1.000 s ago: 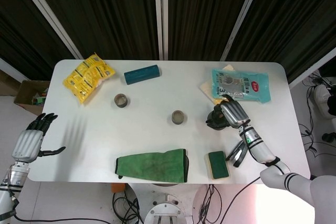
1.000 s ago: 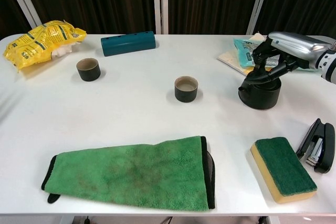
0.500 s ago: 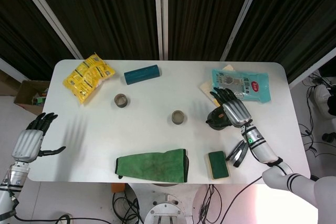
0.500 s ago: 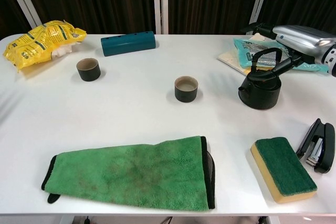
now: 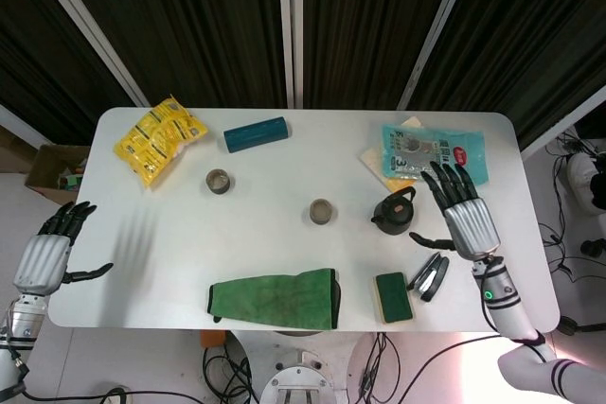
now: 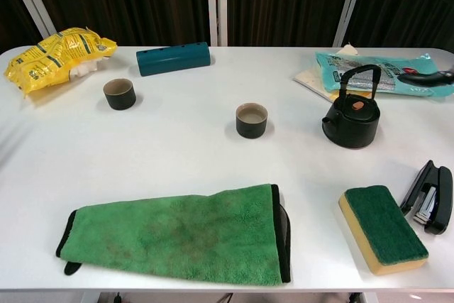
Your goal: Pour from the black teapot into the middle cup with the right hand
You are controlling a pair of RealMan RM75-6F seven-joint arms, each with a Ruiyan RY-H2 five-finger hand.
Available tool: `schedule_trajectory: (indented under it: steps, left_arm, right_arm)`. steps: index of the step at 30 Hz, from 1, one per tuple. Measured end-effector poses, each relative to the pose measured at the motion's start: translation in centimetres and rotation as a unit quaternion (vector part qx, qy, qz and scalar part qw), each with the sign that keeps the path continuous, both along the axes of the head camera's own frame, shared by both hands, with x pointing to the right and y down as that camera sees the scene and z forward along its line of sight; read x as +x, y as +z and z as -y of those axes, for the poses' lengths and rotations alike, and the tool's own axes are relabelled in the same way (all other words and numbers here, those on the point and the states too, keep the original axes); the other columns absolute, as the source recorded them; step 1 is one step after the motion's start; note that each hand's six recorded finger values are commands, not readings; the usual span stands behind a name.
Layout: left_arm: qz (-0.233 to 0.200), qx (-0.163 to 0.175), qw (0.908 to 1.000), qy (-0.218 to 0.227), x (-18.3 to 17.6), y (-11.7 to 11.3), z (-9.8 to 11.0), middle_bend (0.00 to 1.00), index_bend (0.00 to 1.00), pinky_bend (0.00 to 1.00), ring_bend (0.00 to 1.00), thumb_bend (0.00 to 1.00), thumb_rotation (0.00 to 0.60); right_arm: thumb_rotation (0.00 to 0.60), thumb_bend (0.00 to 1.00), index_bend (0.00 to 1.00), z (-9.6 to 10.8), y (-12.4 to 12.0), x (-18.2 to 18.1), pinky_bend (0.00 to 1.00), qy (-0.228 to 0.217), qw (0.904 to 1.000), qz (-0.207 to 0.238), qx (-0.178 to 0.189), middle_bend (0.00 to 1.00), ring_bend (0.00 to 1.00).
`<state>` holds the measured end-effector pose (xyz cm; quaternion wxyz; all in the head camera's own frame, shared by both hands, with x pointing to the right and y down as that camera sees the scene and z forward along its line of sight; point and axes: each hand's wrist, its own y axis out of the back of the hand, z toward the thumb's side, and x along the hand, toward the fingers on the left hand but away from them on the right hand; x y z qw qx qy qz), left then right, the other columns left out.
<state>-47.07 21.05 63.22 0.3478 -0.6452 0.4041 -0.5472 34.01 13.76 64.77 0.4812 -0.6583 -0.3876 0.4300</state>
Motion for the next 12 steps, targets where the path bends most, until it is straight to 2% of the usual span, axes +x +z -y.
schedule_trajectory:
  steps: [3, 5, 10, 12]
  left_arm:
    - [0.006, 0.005, 1.0000, 0.005, 0.1, -0.3, -0.2, 0.09, 0.12, 0.18, 0.03, 0.07, 0.442]
    - [0.013, 0.008, 0.9999, 0.009, 0.1, -0.4, -0.3, 0.09, 0.12, 0.18, 0.03, 0.07, 0.441]
    - [0.027, 0.021, 0.9992, 0.019, 0.4, -1.4, -0.6, 0.09, 0.12, 0.18, 0.03, 0.06, 0.442]
    - [0.029, 0.024, 0.9990, 0.022, 0.6, -1.7, -0.7, 0.09, 0.12, 0.18, 0.03, 0.06, 0.440]
  right_arm:
    - [0.340, 0.13, 0.00, -4.0, -1.3, 4.0, 0.00, 0.067, 0.9971, -0.032, -0.018, 0.00, 0.00]
    - [0.340, 0.14, 0.00, -6.5, -1.7, 7.2, 0.00, 0.123, 0.9900, -0.058, -0.036, 0.00, 0.00]
    - [0.342, 0.16, 0.00, -10.6, -2.3, 13.6, 0.00, 0.230, 0.9648, -0.102, -0.076, 0.00, 0.00]
    - [0.345, 0.16, 0.00, -11.4, -2.5, 14.7, 0.00, 0.242, 0.9603, -0.109, -0.085, 0.00, 0.00]
